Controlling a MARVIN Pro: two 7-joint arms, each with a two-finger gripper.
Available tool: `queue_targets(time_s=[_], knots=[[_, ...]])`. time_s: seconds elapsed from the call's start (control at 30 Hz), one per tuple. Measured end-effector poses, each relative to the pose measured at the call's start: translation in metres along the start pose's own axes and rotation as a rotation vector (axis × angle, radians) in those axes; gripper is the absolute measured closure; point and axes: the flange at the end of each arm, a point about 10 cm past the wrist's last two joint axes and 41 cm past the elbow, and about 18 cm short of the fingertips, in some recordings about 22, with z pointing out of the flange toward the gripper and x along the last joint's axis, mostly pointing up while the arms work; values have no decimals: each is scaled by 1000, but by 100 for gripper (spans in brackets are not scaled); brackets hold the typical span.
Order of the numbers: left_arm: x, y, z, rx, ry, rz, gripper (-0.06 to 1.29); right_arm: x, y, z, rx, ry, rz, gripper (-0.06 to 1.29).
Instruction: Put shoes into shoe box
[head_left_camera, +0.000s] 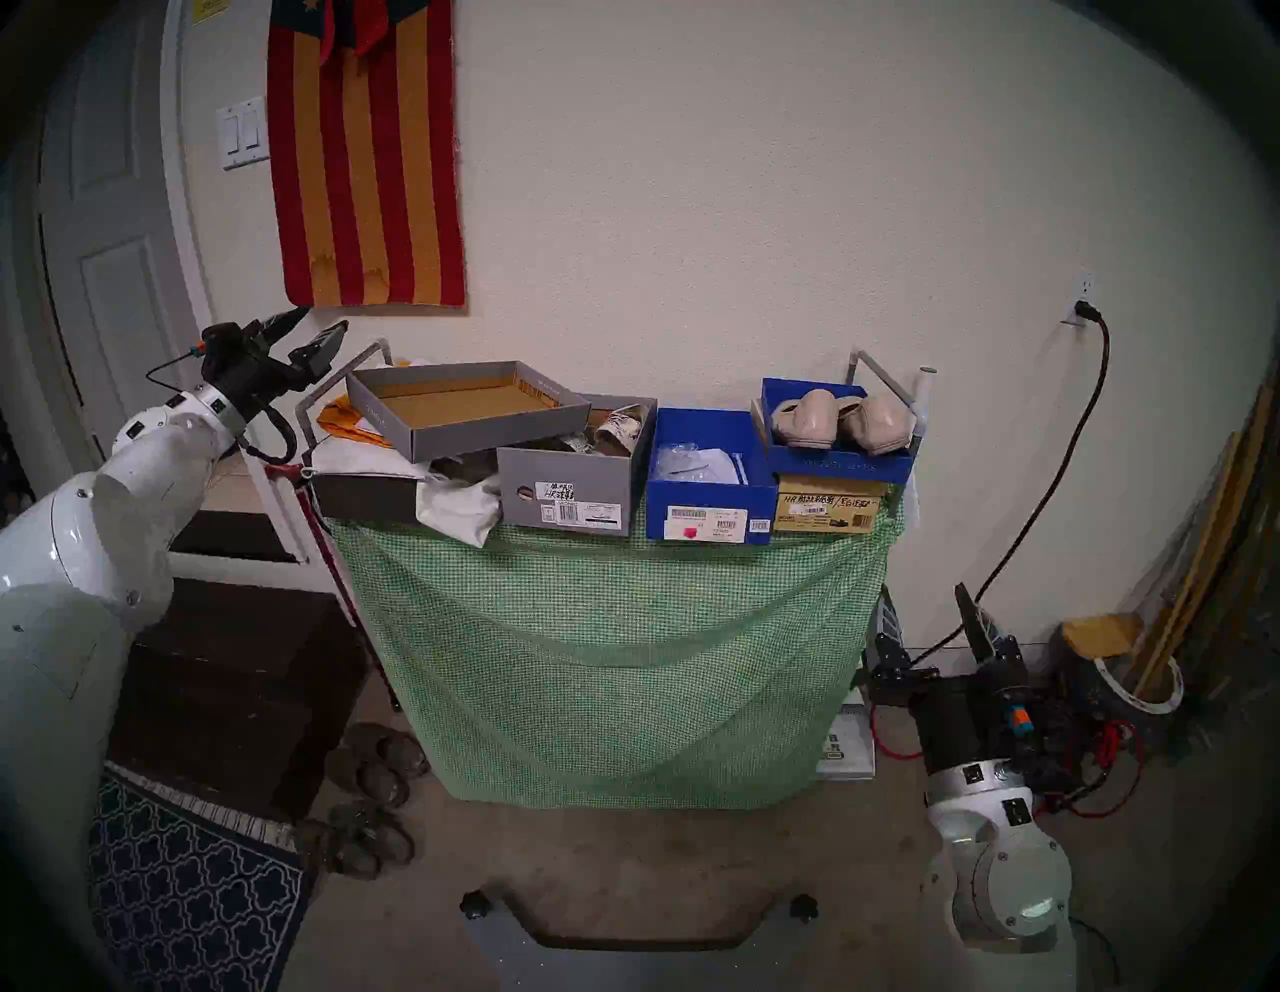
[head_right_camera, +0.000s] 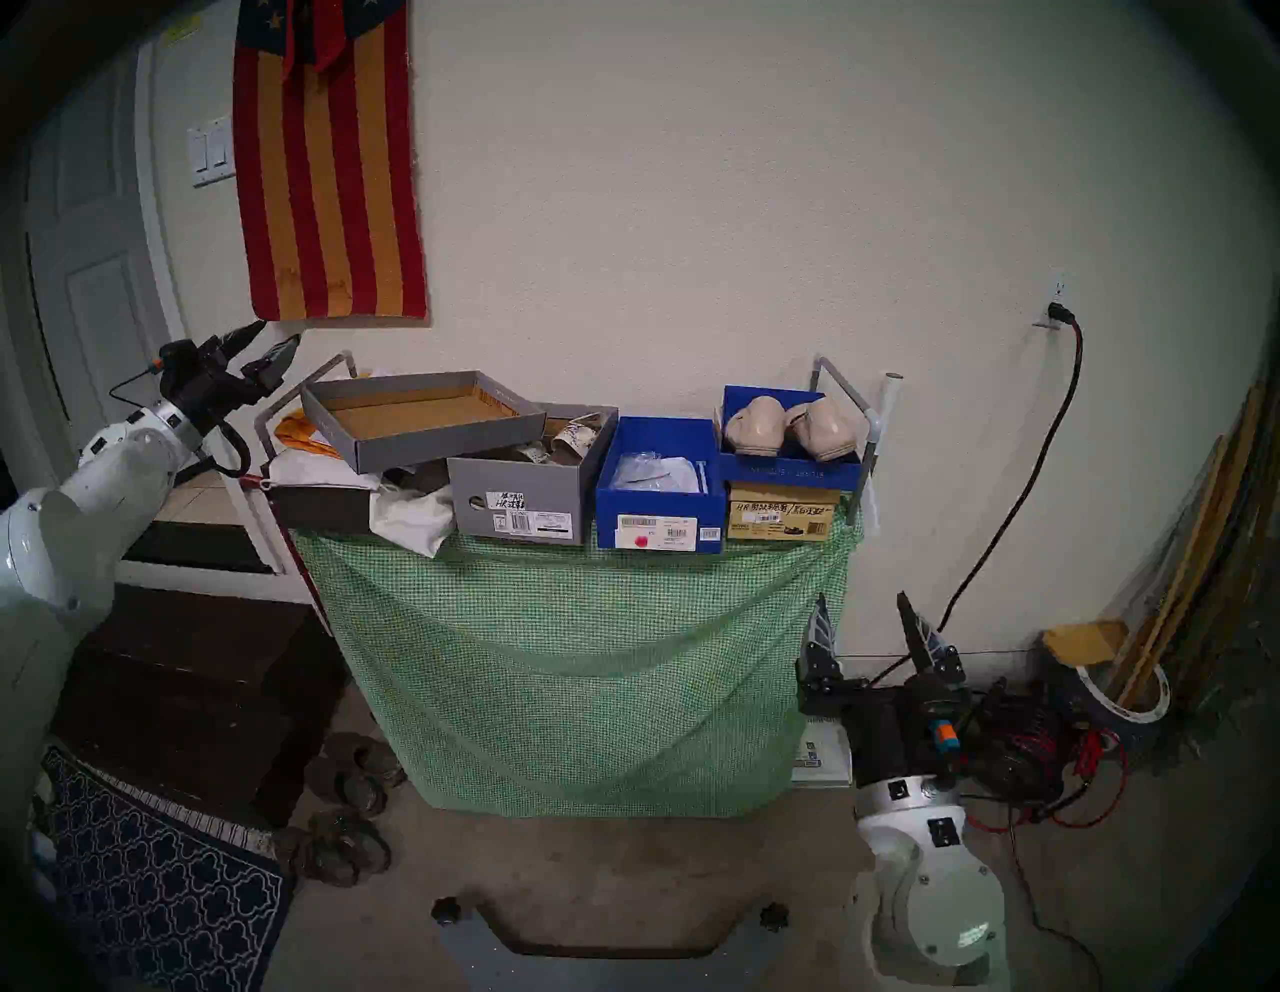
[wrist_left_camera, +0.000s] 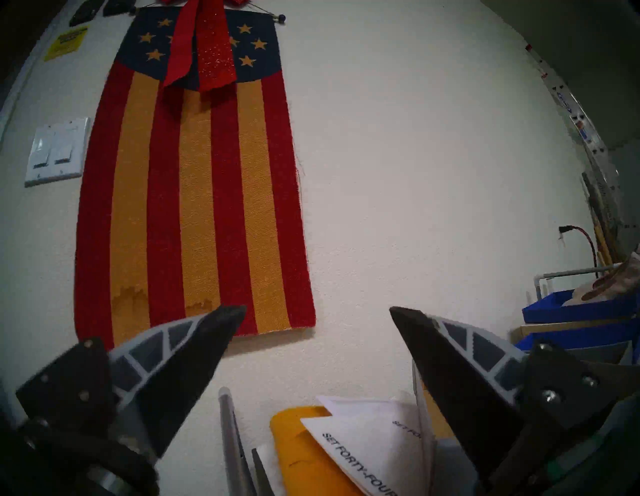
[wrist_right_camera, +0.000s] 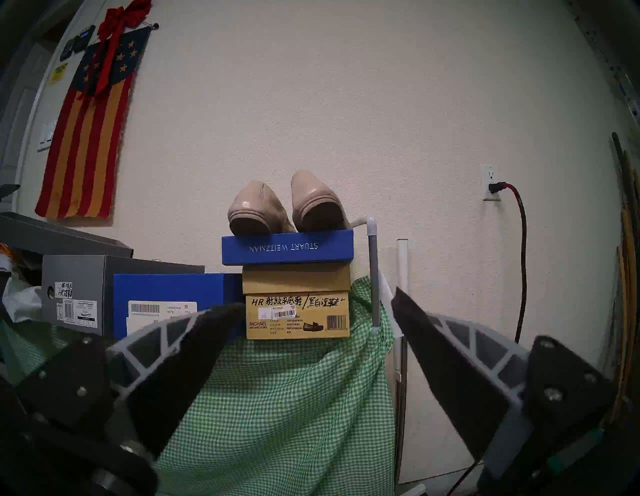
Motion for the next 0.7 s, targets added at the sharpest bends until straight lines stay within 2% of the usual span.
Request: queue_targets(time_s=[0.47, 0.7], knots=[[-8, -3, -13, 50, 37, 10, 5, 1, 0, 1, 3, 4, 0, 0], [-10, -4, -18, 68, 58, 17, 5, 15, -6, 15, 40, 60, -8, 0]])
